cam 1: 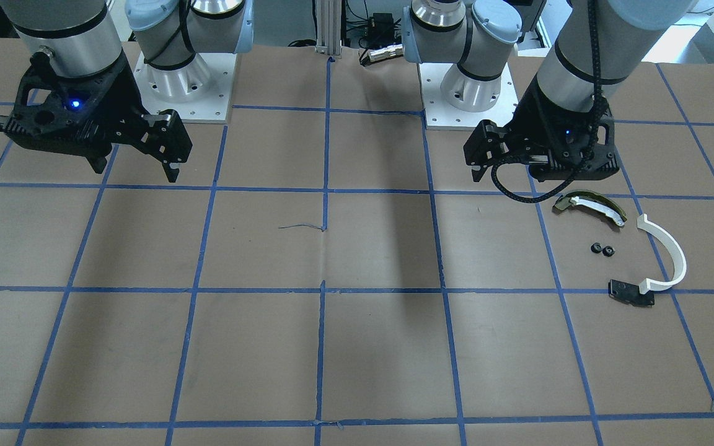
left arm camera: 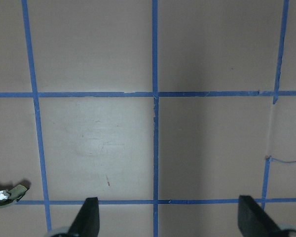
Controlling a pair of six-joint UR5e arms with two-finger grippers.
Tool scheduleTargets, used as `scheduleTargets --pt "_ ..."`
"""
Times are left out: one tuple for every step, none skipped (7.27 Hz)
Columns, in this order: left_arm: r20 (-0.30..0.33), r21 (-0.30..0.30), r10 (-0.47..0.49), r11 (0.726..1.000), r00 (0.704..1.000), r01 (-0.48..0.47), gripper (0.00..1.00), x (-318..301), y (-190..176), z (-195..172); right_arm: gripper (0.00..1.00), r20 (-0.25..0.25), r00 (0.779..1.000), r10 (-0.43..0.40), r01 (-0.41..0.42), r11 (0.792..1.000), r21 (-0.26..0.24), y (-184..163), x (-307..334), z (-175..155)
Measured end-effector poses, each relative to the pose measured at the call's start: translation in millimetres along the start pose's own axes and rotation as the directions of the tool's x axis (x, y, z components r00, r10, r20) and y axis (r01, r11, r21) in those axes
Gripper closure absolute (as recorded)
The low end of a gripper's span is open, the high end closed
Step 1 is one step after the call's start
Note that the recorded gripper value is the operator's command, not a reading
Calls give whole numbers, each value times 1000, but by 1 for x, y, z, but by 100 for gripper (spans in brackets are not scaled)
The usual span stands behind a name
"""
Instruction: Place bearing gear from tray to pile
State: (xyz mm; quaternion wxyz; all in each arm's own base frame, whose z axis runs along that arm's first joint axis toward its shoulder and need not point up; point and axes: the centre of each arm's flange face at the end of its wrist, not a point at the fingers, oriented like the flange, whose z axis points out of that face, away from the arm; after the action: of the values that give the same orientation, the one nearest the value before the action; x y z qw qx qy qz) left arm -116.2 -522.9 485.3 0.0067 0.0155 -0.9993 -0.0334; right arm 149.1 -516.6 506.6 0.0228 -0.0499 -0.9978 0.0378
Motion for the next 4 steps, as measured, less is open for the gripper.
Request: scheduleTargets --pt "-1 -3 -2 1000 1000 2 0 -2 2 2 0 0 1000 0 0 1000 0 0 0 0" --pt "0 -4 -3 1000 1000 3 0 -2 4 3 0 0 1000 0 0 1000 0 0 0 0" --pt "0 -5 -6 1000 1000 6 0 -2 4 4 0 0 1000 0 0 1000 0 0 0 0" --pt "-1 -5 -11 1000 1000 11 0 -2 4 4 0 0 1000 0 0 1000 0 0 0 0"
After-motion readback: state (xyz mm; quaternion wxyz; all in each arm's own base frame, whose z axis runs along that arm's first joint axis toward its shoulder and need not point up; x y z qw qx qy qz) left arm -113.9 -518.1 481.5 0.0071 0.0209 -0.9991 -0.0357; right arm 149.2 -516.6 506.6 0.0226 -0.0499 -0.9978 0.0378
